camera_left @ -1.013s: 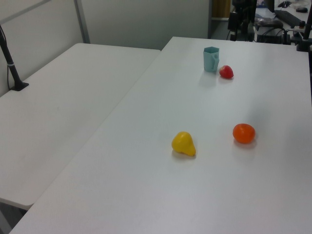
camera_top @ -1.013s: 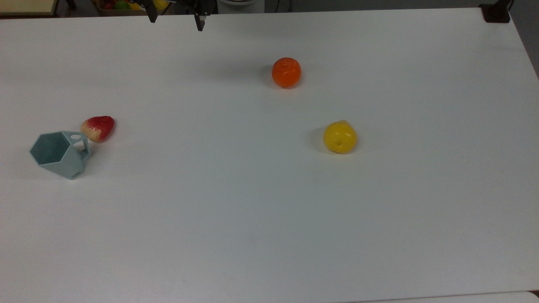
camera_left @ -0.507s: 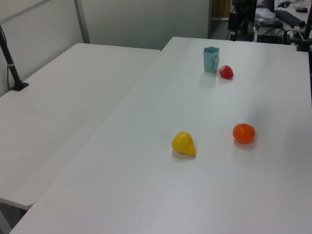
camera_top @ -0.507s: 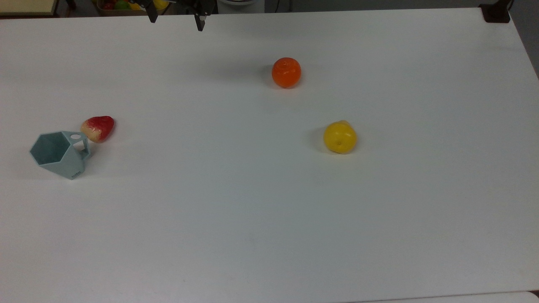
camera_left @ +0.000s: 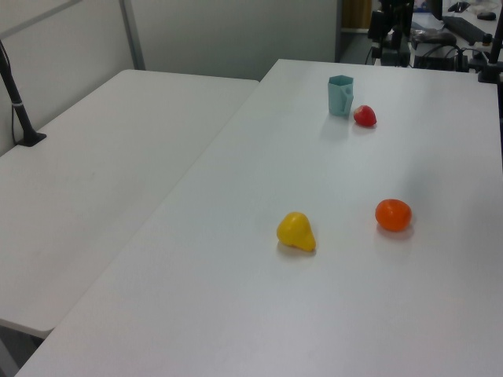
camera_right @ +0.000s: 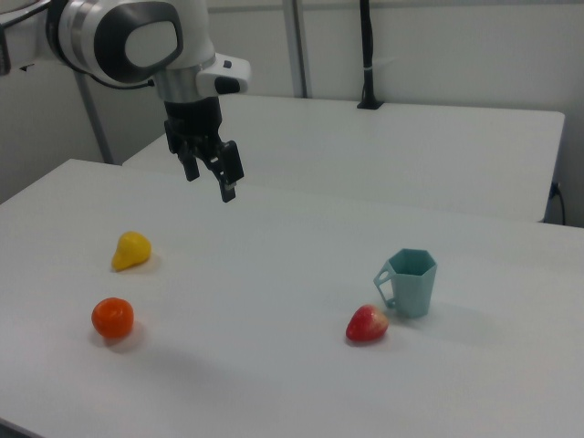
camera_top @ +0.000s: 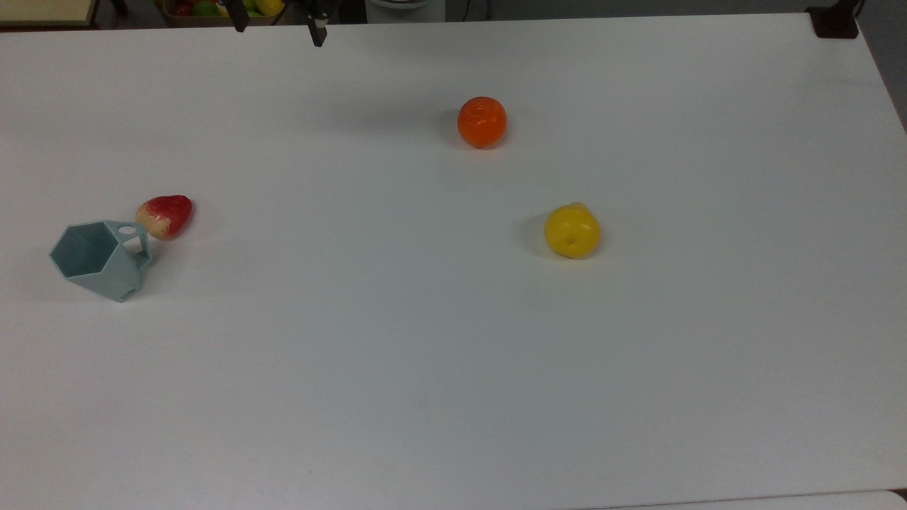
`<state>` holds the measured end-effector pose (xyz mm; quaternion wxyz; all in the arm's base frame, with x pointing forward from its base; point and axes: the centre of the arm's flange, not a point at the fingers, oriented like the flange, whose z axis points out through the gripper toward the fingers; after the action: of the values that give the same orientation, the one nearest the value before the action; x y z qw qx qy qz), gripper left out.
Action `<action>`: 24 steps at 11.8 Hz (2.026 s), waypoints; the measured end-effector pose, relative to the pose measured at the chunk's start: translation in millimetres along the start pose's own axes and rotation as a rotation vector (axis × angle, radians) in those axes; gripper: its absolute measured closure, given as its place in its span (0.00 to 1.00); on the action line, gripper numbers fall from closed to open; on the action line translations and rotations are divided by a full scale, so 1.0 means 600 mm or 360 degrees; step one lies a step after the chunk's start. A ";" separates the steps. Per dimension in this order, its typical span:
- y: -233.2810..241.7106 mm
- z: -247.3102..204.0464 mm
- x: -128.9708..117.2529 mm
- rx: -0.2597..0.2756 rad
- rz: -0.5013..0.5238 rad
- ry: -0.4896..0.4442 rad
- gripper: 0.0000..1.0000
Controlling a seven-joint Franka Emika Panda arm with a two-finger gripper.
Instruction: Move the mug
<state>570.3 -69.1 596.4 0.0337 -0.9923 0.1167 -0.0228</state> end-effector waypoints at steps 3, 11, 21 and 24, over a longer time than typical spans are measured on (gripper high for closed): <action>0.000 -0.009 0.001 0.0003 0.0001 0.0019 0.00; -0.002 -0.030 -0.013 0.0021 -0.0003 0.0054 0.00; 0.119 0.052 0.039 0.0011 0.0275 0.0165 0.00; 0.143 0.126 0.079 0.0002 0.0454 0.0158 0.00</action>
<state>601.0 -158.7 516.7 0.0315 -0.9633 0.2581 -0.0670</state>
